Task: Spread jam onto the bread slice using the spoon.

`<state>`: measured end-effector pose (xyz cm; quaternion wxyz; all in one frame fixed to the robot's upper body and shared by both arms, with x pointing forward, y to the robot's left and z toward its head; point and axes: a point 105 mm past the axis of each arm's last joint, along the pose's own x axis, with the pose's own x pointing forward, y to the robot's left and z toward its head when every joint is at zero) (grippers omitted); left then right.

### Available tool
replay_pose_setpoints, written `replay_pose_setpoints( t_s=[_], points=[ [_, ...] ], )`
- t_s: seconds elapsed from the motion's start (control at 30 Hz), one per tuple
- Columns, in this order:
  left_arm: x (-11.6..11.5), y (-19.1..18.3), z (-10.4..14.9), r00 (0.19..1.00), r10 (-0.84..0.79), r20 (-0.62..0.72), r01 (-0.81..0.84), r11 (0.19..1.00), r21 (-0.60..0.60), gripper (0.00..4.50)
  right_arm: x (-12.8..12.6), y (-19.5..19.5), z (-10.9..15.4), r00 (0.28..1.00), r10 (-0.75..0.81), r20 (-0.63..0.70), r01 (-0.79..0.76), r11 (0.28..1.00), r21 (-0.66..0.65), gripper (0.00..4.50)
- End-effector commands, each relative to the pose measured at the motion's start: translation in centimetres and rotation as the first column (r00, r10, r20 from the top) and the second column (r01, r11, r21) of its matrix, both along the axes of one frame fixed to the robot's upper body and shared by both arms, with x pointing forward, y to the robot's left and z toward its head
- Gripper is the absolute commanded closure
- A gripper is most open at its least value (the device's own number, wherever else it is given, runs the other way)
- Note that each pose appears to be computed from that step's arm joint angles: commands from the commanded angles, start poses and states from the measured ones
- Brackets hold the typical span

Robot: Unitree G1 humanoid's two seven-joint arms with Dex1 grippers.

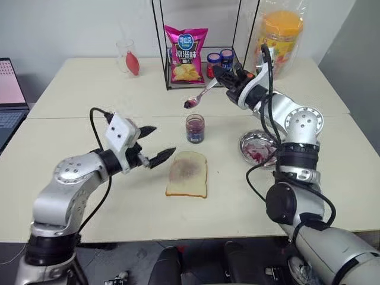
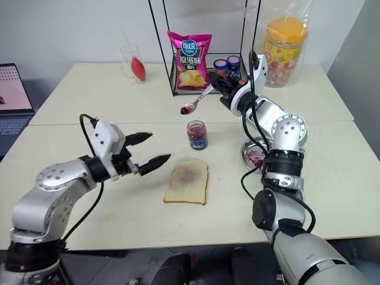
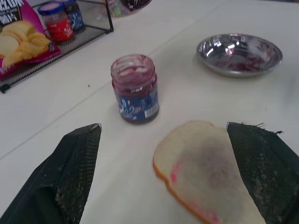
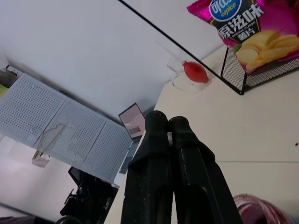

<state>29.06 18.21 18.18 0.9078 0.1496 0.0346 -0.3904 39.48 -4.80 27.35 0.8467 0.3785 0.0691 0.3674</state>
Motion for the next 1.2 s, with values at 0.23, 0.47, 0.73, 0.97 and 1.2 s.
replay_pose_setpoints(
  t_s=[0.23,0.47,0.73,0.97,1.2],
  points=[
    [-3.5,2.7,-2.2,0.997,-0.043,-0.066,0.05,0.992,0.113,0.0,-5.5,3.6,-5.3,0.986,0.129,0.106,-0.099,0.962,-0.254,4.49],
    [-4.8,2.4,-3.9,0.991,-0.079,-0.106,0.095,0.984,0.15,0.0,-5.8,4.6,-9.3,0.988,0.126,0.09,-0.09,0.939,-0.332,4.49],
    [-5.1,1.1,-4.5,0.986,-0.138,-0.096,0.154,0.971,0.182,0.0,-5.6,4.3,-10.6,0.959,0.133,0.251,0.009,0.868,-0.496,4.49],
    [-5.0,0.1,-4.9,0.982,-0.171,-0.084,0.185,0.964,0.192,0.0,-5.6,3.8,-9.1,0.867,0.186,0.462,0.158,0.777,-0.609,4.49],
    [-4.5,-0.4,-4.6,0.984,-0.168,-0.061,0.175,0.971,0.162,0.0,-5.9,2.5,-5.6,0.82,0.149,0.552,0.243,0.783,-0.572,4.49]
  ],
)
